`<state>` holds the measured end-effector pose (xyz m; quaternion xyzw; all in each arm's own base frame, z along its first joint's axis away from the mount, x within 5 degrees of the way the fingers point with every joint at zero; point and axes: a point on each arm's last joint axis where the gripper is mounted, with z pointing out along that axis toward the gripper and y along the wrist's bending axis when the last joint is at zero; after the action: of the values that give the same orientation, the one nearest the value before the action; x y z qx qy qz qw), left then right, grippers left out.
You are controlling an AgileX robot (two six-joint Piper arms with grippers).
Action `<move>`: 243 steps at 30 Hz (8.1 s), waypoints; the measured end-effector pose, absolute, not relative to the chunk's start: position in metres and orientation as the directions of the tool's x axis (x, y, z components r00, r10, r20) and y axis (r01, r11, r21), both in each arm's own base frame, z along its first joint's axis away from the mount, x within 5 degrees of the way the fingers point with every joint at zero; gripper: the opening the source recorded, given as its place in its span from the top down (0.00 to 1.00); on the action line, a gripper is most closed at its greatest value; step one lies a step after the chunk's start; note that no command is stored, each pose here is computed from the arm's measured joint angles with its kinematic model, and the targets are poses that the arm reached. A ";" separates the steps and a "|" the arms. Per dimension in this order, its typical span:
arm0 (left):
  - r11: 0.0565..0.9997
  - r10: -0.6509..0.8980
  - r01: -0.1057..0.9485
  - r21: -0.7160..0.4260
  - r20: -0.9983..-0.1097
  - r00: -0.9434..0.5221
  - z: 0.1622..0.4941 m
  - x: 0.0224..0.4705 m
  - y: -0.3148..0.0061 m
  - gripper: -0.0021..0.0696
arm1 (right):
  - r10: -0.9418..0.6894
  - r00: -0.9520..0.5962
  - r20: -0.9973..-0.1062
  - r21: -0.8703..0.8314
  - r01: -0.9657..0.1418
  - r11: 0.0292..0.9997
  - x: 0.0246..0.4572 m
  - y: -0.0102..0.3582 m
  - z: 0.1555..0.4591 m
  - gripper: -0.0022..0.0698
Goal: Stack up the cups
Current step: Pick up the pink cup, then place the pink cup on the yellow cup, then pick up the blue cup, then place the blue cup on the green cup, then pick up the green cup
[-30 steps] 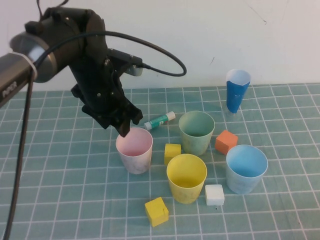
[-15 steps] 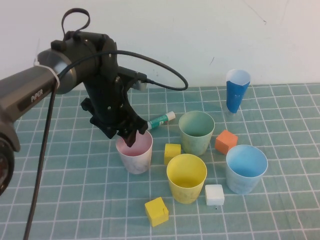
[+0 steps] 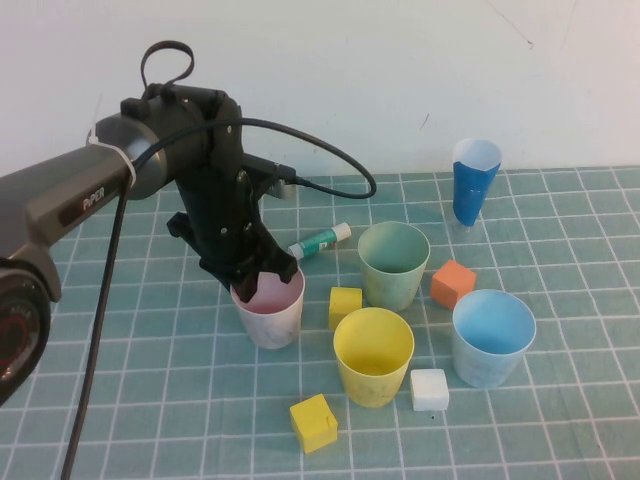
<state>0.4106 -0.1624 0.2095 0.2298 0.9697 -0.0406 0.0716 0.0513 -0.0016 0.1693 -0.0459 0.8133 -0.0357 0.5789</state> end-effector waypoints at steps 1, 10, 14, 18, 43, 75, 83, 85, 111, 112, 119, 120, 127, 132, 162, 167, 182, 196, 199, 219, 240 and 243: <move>0.890 0.443 0.454 -0.044 -0.153 -0.883 0.211 0.410 -0.162 0.96 | -0.116 -0.326 -0.938 -0.111 -0.033 0.993 0.051 -0.002 0.169 0.75; 0.877 0.461 0.481 0.007 -0.293 -0.837 0.299 0.379 -0.148 0.96 | 0.431 -0.326 -0.841 0.457 -0.005 0.889 0.052 0.013 0.172 0.75; 0.868 0.461 0.496 0.022 -0.407 -0.789 0.358 0.347 -0.136 0.96 | 0.545 -0.226 -0.807 0.564 -0.024 0.825 0.054 0.012 0.182 0.75; 0.850 0.457 0.526 -0.005 -0.489 -0.743 0.397 0.317 -0.130 0.96 | 0.528 -0.105 -0.843 0.534 -0.050 0.844 0.056 0.008 0.192 0.75; 0.578 0.791 0.813 0.071 -0.292 -0.538 0.294 0.307 -0.255 0.96 | 0.317 -0.304 -0.898 0.383 -0.189 0.904 0.044 0.025 0.209 0.80; 0.640 0.742 0.761 0.105 -0.343 -0.576 0.294 0.315 -0.256 0.56 | 0.264 -0.395 -0.880 0.371 -0.225 0.901 0.045 0.030 0.208 0.81; 0.701 0.663 0.692 0.170 -0.513 -0.546 0.363 0.297 -0.222 0.89 | -0.074 -0.438 -0.896 0.112 -0.383 0.917 0.086 0.036 0.280 0.81; 0.730 0.616 0.667 0.150 -0.568 -0.546 0.376 0.294 -0.208 0.93 | -0.160 -0.458 -0.874 0.063 -0.434 0.898 0.106 0.038 0.299 0.81; 0.829 0.396 0.556 0.059 -0.765 -0.509 0.346 0.158 -0.094 0.97 | -0.693 -0.708 -0.138 0.002 -0.700 0.714 0.318 0.102 0.289 0.97; 0.833 0.390 0.550 0.057 -0.765 -0.512 0.347 0.157 -0.093 0.97 | -0.694 -0.708 -0.130 0.017 -0.701 0.712 0.320 0.104 0.284 0.96; 0.842 0.397 0.534 0.072 -0.754 -0.523 0.344 0.155 -0.090 0.97 | -0.679 -0.713 -0.175 0.063 -0.696 0.715 0.334 0.114 0.264 0.69; 0.843 0.395 0.533 0.071 -0.754 -0.524 0.344 0.155 -0.090 0.97 | -0.679 -0.712 -0.177 0.071 -0.697 0.713 0.335 0.116 0.262 0.66; 0.843 0.397 0.532 0.073 -0.753 -0.525 0.344 0.155 -0.089 0.97 | -0.718 -0.665 -0.204 0.068 -0.741 0.668 0.341 0.133 0.267 0.63; 0.843 0.401 0.532 0.080 -0.752 -0.523 0.344 0.156 -0.089 0.97 | -0.754 -0.609 -0.244 0.010 -0.779 0.626 0.345 0.144 0.278 0.71; 0.842 0.421 0.532 0.092 -0.727 -0.542 0.342 0.154 -0.087 0.97 | -0.631 -0.771 -0.086 0.102 -0.637 0.764 0.373 0.155 0.197 0.71; 0.841 0.433 0.531 0.107 -0.721 -0.541 0.341 0.154 -0.086 0.97 | -0.635 -0.767 -0.093 0.101 -0.642 0.760 0.376 0.156 0.205 0.93; 0.841 0.438 0.531 0.109 -0.712 -0.549 0.340 0.154 -0.085 0.97 | -0.608 -0.626 -0.489 -0.084 -0.659 0.747 0.394 0.161 0.370 0.95; 0.839 0.439 0.533 0.112 -0.718 -0.541 0.341 0.154 -0.086 0.97 | -0.636 -0.679 -0.367 0.052 -0.698 0.715 0.426 0.197 0.284 0.95; 0.839 0.439 0.533 0.112 -0.718 -0.540 0.341 0.154 -0.086 0.97 | -0.633 -0.680 -0.371 0.061 -0.698 0.714 0.429 0.201 0.277 0.95; 0.840 0.438 0.532 0.110 -0.716 -0.544 0.341 0.154 -0.085 0.97 | -0.574 -0.745 -0.341 0.024 -0.617 0.786 0.439 0.196 0.260 0.46; 0.838 0.446 0.533 0.113 -0.706 -0.551 0.338 0.153 -0.085 0.97 | -0.539 -0.804 -0.252 0.177 -0.586 0.791 0.450 0.212 0.195 0.86; 0.838 0.446 0.533 0.113 -0.706 -0.551 0.338 0.153 -0.085 0.97 | -0.537 -0.787 -0.305 0.156 -0.597 0.787 0.450 0.212 0.218 0.90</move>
<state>0.1534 -0.0850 0.3378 0.2786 0.8786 -0.0572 0.3835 0.4502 0.2116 0.2185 -0.3024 0.9372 0.1227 0.1229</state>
